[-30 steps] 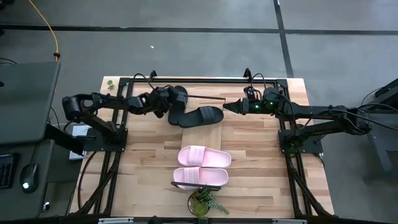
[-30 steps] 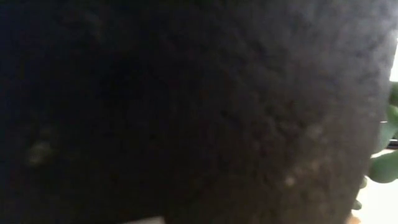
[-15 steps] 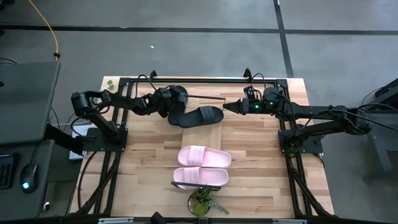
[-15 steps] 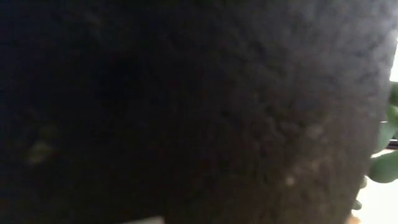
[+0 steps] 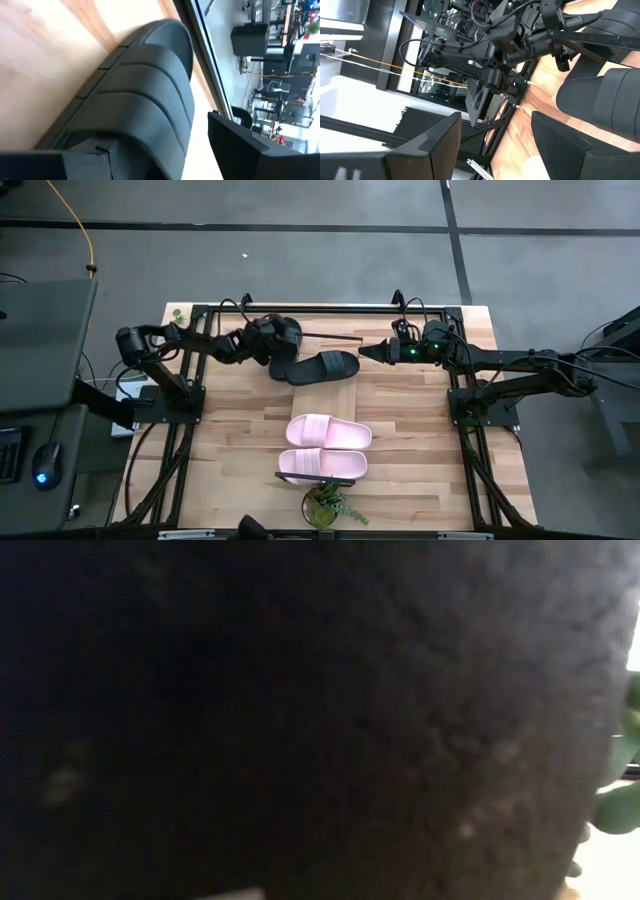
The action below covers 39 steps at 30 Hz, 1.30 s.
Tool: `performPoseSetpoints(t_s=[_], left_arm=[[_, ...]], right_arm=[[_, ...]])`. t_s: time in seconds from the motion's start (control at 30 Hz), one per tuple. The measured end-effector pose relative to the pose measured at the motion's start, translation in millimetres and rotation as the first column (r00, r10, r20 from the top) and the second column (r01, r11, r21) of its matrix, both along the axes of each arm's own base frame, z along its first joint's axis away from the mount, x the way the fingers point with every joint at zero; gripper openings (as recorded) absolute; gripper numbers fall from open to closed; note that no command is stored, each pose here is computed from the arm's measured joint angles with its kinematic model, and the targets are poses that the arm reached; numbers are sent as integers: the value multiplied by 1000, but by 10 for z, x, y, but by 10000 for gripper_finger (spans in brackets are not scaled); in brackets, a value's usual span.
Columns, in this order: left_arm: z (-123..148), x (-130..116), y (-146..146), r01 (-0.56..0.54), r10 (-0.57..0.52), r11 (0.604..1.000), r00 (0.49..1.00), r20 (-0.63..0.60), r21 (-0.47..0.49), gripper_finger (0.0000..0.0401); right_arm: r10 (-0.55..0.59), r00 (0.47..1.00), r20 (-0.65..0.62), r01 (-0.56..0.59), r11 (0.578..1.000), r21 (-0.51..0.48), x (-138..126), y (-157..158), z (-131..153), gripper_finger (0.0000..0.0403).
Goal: Pick and place slides into the shelf
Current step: Put the black slides on the shelf
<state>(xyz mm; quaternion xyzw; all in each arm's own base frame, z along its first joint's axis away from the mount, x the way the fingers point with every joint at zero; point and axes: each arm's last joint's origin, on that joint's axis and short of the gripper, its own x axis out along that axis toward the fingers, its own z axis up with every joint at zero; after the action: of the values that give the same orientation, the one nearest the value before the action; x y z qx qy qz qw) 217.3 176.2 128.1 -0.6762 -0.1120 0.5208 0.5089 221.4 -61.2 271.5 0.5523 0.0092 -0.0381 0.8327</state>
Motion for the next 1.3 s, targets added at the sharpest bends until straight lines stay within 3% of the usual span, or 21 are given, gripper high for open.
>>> performPoseSetpoints(t_s=[0.4,0.57,0.9,1.3], left_arm=[[43,-69,135,-4,2,999,999,34,35,212],[42,-65,129,-1,0,999,999,34,34,162],[60,-56,137,-1,-1,999,999,49,49,16],[61,-52,136,23,-25,998,999,37,58,6]], right_arm=[[-3,1000,-1,3,1000,-1,0,-1,-1,231],[-3,1000,-1,3,1000,-3,0,-1,-1,231],[-6,1000,-15,5,1000,-5,-1,-1,-14,231],[-8,997,-80,7,1000,-12,-8,-1,-78,231]])
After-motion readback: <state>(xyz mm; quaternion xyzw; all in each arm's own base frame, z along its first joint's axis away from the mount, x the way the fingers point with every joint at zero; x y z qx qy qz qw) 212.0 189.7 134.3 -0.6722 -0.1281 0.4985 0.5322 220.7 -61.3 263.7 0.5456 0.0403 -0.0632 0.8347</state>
